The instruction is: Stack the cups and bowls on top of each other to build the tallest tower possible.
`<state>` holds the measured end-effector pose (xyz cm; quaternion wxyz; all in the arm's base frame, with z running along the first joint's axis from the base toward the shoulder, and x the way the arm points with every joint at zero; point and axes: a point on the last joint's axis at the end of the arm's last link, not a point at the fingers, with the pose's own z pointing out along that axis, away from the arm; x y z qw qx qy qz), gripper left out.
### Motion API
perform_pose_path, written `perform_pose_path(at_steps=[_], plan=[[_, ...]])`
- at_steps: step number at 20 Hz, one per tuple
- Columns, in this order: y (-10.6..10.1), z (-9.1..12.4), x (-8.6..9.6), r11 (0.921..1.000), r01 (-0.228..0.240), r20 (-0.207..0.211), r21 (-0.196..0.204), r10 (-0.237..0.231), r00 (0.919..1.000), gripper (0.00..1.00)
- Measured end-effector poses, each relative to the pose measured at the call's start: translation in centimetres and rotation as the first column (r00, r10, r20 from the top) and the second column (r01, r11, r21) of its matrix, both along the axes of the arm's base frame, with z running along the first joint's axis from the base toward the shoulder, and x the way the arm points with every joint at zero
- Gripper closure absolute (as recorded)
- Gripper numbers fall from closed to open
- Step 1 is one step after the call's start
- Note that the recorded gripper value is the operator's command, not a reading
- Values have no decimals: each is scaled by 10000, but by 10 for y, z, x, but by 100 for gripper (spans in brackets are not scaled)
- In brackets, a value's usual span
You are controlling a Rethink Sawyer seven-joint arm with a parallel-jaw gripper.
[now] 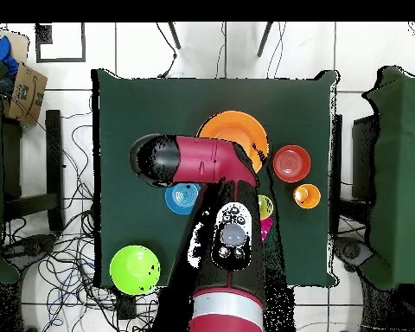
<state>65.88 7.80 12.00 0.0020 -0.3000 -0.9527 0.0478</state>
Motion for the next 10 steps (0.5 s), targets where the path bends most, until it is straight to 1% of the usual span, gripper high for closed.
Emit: perform_pose_path(at_steps=[4, 5, 7, 8, 10], plan=[[-7, 6, 0, 9999, 142, 48, 22, -142, 9999, 0], [-13, 9, -2, 9997, 256, 39, 44, -256, 9997, 0], [-18, 11, -4, 9994, 333, 37, 56, -333, 9994, 0], [-27, 13, -7, 9988, 492, 3, 77, -492, 9988, 0], [-36, 15, -12, 9978, 657, -49, 102, -656, 9978, 0]])
